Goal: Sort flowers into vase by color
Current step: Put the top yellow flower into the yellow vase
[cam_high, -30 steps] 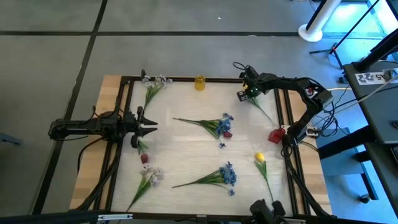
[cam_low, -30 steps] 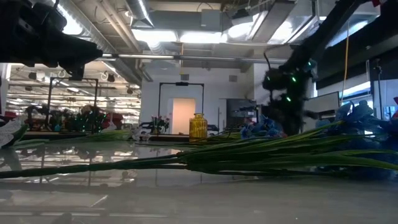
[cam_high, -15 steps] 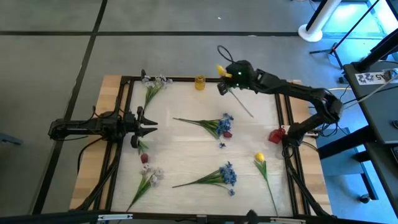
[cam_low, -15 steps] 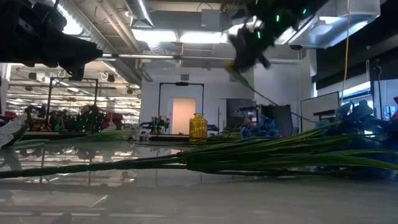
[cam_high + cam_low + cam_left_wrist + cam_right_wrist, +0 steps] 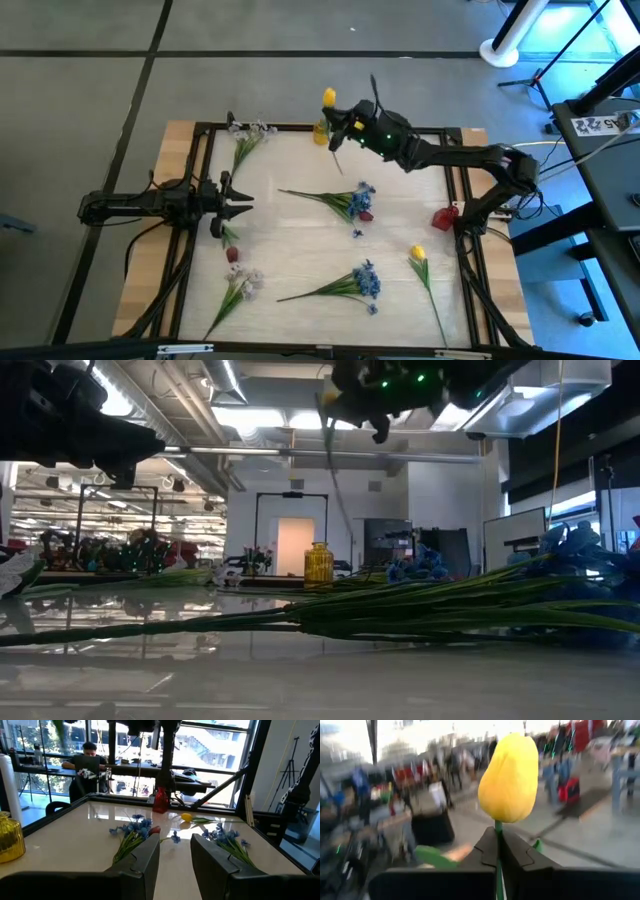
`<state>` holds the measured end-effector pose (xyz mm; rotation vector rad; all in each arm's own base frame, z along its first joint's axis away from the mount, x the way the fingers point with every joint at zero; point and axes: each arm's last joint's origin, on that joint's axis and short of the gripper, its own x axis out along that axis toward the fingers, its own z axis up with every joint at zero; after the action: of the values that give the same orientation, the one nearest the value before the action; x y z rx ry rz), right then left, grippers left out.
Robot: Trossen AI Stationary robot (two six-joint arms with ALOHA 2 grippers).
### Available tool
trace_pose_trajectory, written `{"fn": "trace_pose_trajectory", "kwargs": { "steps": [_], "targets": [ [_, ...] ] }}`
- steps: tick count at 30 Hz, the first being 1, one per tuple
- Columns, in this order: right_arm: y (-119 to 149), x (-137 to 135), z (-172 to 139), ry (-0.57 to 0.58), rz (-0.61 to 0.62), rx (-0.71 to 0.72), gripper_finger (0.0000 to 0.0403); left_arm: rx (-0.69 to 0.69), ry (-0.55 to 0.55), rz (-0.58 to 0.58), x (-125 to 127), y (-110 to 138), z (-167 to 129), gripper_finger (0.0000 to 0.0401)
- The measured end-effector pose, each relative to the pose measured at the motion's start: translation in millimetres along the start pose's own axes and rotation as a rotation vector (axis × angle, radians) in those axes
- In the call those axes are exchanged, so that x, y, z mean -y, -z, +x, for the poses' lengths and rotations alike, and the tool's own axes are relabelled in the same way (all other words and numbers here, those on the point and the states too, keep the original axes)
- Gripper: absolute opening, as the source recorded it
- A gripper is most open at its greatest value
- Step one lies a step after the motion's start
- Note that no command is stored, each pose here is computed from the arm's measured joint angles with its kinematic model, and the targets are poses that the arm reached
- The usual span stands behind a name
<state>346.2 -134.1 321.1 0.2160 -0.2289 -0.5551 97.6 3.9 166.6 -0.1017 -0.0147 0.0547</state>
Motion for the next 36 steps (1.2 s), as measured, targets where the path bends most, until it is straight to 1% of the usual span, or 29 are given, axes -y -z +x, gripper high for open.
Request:
{"fn": "trace_pose_trajectory", "kwargs": {
  "steps": [4,7,11,13,16,20,23,26,33,36],
  "targets": [
    [10,15,16,0.002,0.027,0.172,0.0002,0.000,0.000,0.000,0,0,0,0.0108],
    [13,31,26,0.039,0.040,0.292,0.0002,0.000,0.000,0.000,0,0,0,0.0108],
    [15,49,41,0.073,0.046,0.397,0.0002,0.000,0.000,0.000,0,0,0,0.0108],
    [10,54,48,0.083,0.045,0.426,0.0002,0.000,0.000,0.000,0,0,0,0.0108],
    [0,60,55,0.106,0.037,0.423,0.0002,0.000,0.000,0.000,0,0,0,0.0108],
    [-1,68,60,0.144,0.008,0.390,0.0001,0.000,0.000,0.000,0,0,0,0.0108],
    [-4,73,61,0.176,-0.004,0.396,0.0001,0.000,0.000,0.000,0,0,0,0.0108],
    [0,74,62,0.200,-0.008,0.355,0.0001,0.000,0.000,0.000,0,0,0,0.0108],
    [1,73,62,0.203,-0.008,0.349,0.0001,0.001,0.000,0.000,0,0,0,0.0108],
    [3,74,63,0.215,-0.013,0.321,0.0001,0.000,0.000,0.000,0,0,0,0.0108]
  ]
}}
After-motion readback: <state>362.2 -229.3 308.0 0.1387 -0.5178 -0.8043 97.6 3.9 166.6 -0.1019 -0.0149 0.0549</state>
